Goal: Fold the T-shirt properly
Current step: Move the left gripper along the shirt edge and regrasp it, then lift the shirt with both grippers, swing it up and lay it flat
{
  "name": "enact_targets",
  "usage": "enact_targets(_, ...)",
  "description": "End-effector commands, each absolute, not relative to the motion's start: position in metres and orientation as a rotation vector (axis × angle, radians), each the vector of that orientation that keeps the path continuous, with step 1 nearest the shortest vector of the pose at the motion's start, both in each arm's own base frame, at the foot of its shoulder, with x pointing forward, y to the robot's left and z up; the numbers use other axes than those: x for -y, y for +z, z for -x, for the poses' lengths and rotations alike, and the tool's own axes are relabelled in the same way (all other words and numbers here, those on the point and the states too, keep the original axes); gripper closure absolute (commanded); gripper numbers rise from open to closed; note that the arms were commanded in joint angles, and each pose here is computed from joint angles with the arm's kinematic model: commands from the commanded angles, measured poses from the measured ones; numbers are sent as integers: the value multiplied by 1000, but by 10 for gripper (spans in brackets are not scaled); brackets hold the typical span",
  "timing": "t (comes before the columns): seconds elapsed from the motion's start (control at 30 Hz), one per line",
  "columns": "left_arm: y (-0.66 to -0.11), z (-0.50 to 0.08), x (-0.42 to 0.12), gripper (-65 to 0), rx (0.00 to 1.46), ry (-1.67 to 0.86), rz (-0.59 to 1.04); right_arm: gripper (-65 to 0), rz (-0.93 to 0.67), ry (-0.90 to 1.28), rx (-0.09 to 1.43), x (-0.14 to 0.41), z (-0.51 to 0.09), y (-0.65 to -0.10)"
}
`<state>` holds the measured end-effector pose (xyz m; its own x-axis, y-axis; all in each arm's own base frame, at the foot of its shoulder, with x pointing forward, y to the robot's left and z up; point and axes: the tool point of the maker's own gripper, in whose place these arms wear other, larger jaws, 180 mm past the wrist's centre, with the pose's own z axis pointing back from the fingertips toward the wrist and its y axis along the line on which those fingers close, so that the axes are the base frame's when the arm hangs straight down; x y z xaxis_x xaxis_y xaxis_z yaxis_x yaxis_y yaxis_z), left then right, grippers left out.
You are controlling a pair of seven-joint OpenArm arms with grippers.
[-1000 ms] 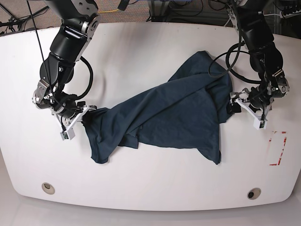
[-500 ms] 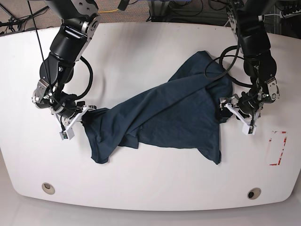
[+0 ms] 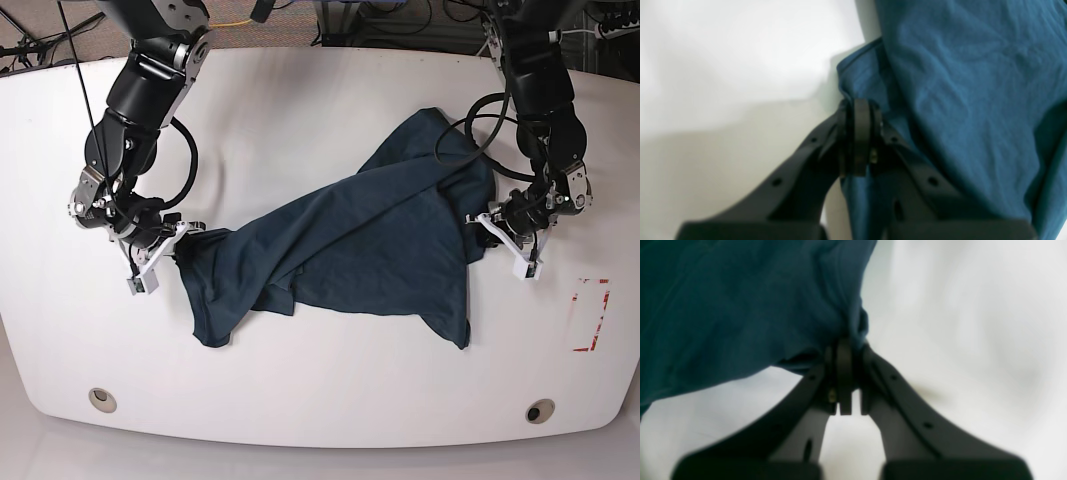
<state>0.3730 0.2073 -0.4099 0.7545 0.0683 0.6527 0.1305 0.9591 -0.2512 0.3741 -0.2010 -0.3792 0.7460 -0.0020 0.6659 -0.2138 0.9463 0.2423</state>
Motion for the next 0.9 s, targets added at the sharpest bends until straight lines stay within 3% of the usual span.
enact_targets(0.0,-396,-382,-212,0,754,-50,278,0,-277,142,800,210,-384,-352)
enact_targets(0.27,-339,-377,-216,0,912,-143,177,0,-192,171,806,214,-357,-339)
enact_targets(0.87,-247,-329,-261,0,996,-232,-118,0,16,261,893,229,-320,-285)
